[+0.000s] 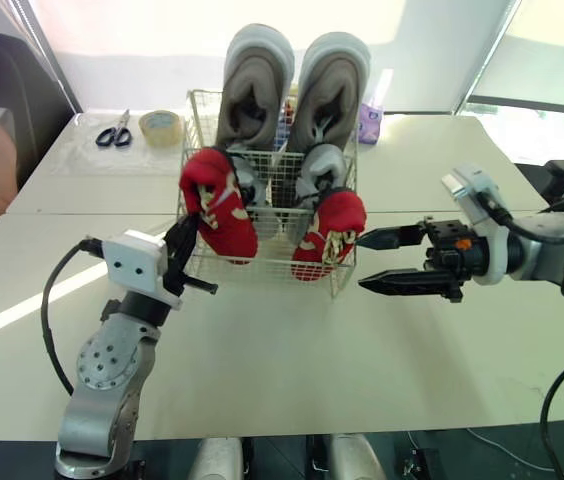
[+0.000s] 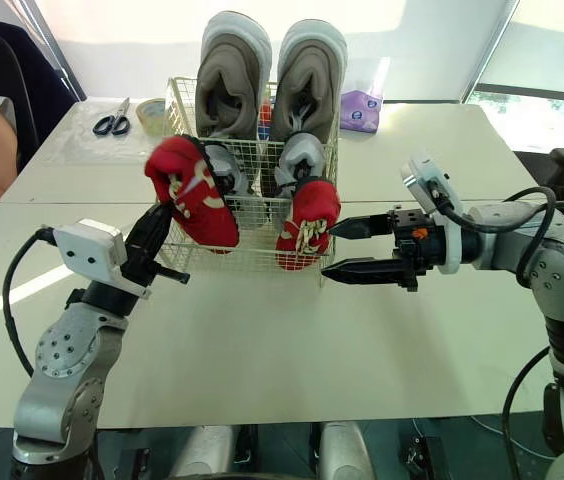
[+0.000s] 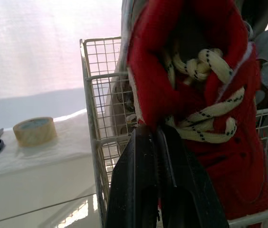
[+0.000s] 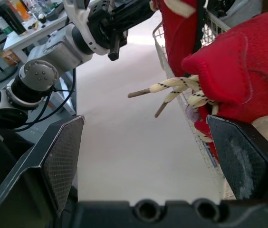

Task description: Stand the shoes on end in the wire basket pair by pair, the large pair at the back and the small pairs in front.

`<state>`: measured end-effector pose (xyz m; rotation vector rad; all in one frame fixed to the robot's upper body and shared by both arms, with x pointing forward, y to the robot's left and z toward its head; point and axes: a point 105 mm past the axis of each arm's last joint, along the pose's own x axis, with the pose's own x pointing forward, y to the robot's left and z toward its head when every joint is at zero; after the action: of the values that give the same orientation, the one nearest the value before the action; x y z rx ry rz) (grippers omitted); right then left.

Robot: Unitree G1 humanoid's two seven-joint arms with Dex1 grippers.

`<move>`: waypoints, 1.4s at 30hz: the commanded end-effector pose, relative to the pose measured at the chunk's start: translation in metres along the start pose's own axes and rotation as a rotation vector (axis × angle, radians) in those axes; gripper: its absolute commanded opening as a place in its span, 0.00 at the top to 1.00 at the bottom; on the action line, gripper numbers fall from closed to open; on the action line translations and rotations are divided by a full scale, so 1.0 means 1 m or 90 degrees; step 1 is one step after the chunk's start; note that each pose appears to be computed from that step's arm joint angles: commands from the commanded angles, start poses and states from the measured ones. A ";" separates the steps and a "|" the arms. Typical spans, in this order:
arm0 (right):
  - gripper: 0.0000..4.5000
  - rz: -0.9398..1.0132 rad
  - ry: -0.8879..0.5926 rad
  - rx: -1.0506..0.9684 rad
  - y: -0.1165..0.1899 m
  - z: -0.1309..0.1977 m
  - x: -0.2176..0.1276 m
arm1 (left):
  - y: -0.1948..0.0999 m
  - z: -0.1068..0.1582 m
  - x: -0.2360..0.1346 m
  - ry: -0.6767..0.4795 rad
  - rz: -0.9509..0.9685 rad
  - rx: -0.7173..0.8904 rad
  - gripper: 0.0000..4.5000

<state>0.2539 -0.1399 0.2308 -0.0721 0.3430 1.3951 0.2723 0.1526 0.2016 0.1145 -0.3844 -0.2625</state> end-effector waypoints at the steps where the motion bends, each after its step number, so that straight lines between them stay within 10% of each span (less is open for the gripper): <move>1: 0.00 0.002 -0.001 -0.024 0.009 0.007 -0.006 | -0.002 0.005 -0.001 -0.013 -0.007 0.006 0.99; 8: 0.00 -0.002 0.037 -0.007 0.015 -0.008 -0.010 | -0.003 0.002 -0.007 0.010 -0.010 -0.018 0.99; 18: 0.00 -0.019 0.031 -0.013 0.010 -0.013 -0.006 | -0.003 -0.004 -0.025 0.062 -0.017 -0.109 0.05; 28: 0.00 -0.019 0.027 0.001 0.005 -0.024 -0.004 | 0.009 0.015 -0.070 0.158 -0.064 -0.250 0.05; 37: 0.00 -0.042 0.075 0.038 0.004 -0.053 -0.017 | 0.046 -0.024 -0.134 0.416 -0.070 -0.203 0.05; 42: 0.00 -0.067 0.068 0.060 -0.004 -0.069 -0.017 | 0.046 -0.042 -0.140 0.434 -0.092 -0.217 0.05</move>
<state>0.2411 -0.1753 0.1668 -0.0703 0.5179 1.2686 0.1714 0.2412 0.1162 -0.1299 0.3820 -0.3806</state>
